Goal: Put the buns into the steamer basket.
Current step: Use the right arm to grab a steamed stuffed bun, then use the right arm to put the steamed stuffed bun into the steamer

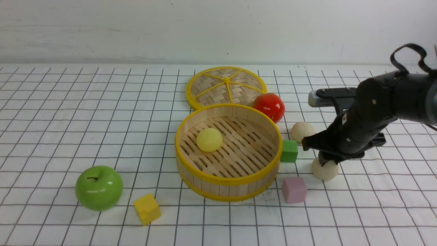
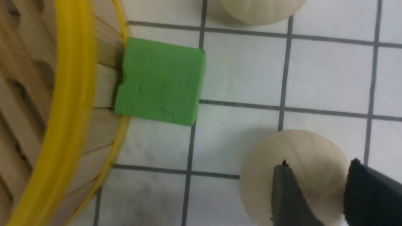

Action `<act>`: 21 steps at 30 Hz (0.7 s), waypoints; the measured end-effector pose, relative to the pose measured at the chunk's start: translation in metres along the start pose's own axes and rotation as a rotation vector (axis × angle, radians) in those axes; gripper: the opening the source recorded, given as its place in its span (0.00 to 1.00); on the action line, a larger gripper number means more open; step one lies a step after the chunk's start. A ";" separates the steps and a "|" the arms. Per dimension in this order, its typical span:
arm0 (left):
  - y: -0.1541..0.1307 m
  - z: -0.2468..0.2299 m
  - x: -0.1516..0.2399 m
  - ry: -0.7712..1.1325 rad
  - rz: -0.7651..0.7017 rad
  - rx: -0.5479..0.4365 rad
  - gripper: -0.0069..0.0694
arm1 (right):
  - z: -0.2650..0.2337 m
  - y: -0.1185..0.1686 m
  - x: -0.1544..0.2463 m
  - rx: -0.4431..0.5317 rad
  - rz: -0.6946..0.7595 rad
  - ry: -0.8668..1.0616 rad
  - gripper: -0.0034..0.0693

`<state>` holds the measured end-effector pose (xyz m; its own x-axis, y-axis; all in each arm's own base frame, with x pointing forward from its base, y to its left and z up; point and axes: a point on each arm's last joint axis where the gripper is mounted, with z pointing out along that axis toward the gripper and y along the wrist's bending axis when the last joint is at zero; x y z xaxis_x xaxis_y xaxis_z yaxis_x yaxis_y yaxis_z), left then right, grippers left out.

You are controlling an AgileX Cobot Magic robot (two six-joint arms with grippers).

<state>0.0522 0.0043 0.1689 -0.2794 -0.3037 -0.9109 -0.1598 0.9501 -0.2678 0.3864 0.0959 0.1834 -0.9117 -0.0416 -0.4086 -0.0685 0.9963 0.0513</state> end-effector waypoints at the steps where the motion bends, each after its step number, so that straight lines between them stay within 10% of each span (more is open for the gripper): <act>1: 0.000 0.000 0.000 0.000 0.000 0.000 0.12 | 0.004 0.000 0.001 0.004 -0.005 0.003 0.42; 12: 0.000 0.000 0.000 0.000 -0.001 0.000 0.13 | 0.000 0.000 -0.003 0.004 -0.007 -0.009 0.06; 21: 0.000 0.000 0.000 0.000 -0.001 0.000 0.14 | -0.091 0.017 -0.023 -0.144 0.011 -0.205 0.06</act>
<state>0.0522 0.0043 0.1689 -0.2792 -0.3045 -0.9107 -0.1601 0.9499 -0.2685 0.3689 0.1074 0.2766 -0.8125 -0.0006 -0.5830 -0.1296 0.9752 0.1796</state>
